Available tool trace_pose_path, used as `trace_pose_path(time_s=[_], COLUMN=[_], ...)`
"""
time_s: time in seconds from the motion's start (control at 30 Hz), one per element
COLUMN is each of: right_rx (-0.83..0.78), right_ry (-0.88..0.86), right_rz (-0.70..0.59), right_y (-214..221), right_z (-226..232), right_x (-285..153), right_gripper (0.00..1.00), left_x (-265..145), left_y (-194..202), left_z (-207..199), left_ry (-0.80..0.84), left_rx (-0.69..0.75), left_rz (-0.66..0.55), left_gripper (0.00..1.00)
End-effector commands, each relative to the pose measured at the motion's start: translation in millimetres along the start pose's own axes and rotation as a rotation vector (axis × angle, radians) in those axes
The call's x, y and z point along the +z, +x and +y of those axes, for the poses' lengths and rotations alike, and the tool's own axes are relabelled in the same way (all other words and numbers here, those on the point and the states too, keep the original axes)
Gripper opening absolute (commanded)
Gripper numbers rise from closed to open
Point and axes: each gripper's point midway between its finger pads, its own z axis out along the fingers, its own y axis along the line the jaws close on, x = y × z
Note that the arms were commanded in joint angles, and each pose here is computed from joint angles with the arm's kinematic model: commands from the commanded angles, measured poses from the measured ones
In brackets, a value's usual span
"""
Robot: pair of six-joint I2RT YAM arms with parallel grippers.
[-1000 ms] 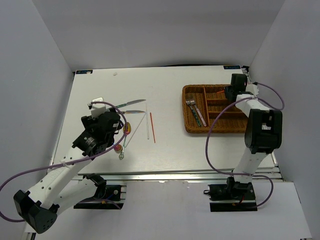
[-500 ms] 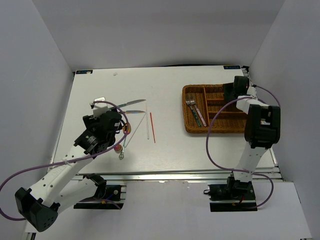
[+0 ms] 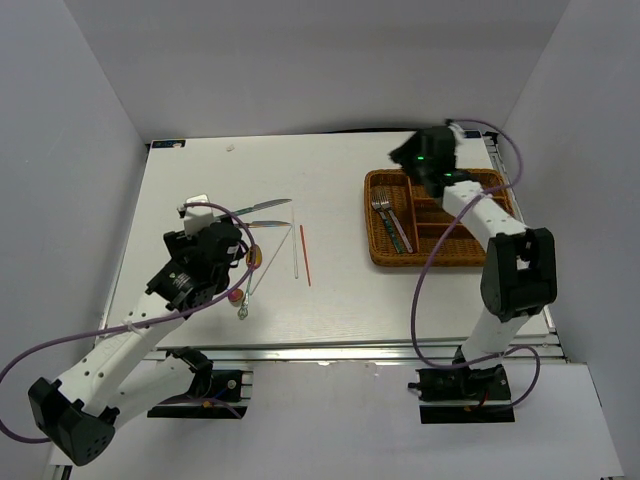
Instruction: Sort the eating utensils into containers
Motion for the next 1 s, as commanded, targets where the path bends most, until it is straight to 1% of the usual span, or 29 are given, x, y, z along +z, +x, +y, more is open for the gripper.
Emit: trace_pose_path(time_s=[0.0,0.03,0.07,0.13,0.17,0.2,0.23,0.27,0.3,0.37,0.4,0.47,0.5,0.57,0.6,0.77,0.9,0.97], right_rx=[-0.432,-0.479,-0.545,-0.61,-0.661,-0.694,-0.722,-0.77,-0.793,-0.83,-0.846,-0.848,-0.868,-0.88,-0.895,-0.923,-0.92,-0.92], right_ry=[-0.111,-0.116,-0.14,-0.102,-0.12,-0.11,-0.09,-0.085,-0.061,-0.046,-0.033,-0.035,-0.015,-0.025,-0.024,-0.019,0.011,0.034], right_rz=[0.073,0.098,0.154,0.163,0.194,0.21,0.201,0.237,0.236,0.26,0.301,0.318,0.347,0.365,0.398,0.443,0.498,0.516], right_y=[64,82,118,144,171,188,195,216,226,245,261,269,281,287,299,313,322,323], right_z=[72,78,89,89,97,98,99,101,105,105,96,98,88,91,84,79,62,53], right_x=[-50,-56,-69,-72,-81,-78,-77,-83,-74,-70,-62,-54,-47,-40,-34,-21,-11,-10], right_gripper=[0.6,0.6,0.6,0.58,0.58,0.56,0.54,0.54,0.54,0.53,0.52,0.51,0.5,0.49,0.48,0.43,0.32,0.28], left_x=[-6,-8,-10,-11,-13,-13,-14,-14,-14,-14,-14,-14,-14,-14,-14,-14,-14,-15], left_y=[-16,-19,-21,-22,-24,-24,-24,-25,-24,-24,-23,-24,-23,-23,-23,-23,-23,-24], left_z=[13,19,20,22,23,23,24,24,24,24,24,23,23,23,23,21,21,21], left_ry=[-0.036,-0.049,-0.048,-0.047,-0.042,-0.039,-0.039,-0.04,-0.04,-0.038,-0.038,-0.035,-0.032,-0.03,-0.028,-0.02,-0.02,-0.015], left_rx=[-0.069,-0.083,-0.099,-0.114,-0.121,-0.125,-0.125,-0.128,-0.127,-0.126,-0.123,-0.124,-0.125,-0.125,-0.125,-0.12,-0.12,-0.125], left_rz=[-0.056,-0.071,-0.078,-0.087,-0.094,-0.095,-0.095,-0.096,-0.096,-0.093,-0.092,-0.09,-0.09,-0.09,-0.09,-0.088,-0.088,-0.091], left_gripper=[0.98,0.98,0.98,0.98,0.98,0.98,0.98,0.98,0.98,0.98,0.98,0.98,0.98,0.98,0.98,0.98,0.98,0.98])
